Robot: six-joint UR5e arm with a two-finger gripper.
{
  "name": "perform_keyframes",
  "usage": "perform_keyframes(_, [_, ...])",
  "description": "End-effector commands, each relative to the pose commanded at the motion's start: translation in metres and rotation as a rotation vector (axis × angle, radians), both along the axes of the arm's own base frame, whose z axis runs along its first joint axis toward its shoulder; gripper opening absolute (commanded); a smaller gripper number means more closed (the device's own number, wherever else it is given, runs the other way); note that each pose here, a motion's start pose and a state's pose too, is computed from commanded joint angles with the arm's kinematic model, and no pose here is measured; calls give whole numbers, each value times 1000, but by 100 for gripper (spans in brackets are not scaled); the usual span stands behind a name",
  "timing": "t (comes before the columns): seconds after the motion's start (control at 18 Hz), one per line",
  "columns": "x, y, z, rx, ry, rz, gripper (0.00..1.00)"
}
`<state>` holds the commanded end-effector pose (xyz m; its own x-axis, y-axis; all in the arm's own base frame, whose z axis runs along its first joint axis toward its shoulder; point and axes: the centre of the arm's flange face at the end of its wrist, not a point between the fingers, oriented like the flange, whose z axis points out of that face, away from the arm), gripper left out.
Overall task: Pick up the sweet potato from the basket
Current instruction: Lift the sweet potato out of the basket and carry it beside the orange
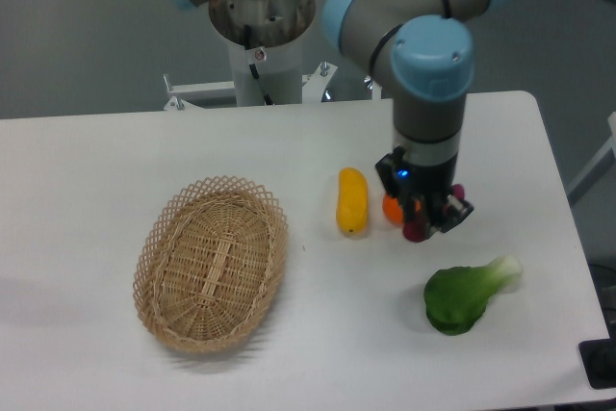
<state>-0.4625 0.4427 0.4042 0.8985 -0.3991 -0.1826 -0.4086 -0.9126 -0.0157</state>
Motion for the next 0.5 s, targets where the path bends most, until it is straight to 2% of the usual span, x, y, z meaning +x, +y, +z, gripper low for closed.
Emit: perform_keyframes(0.5, [-3, -5, 4, 9, 5, 10, 33])
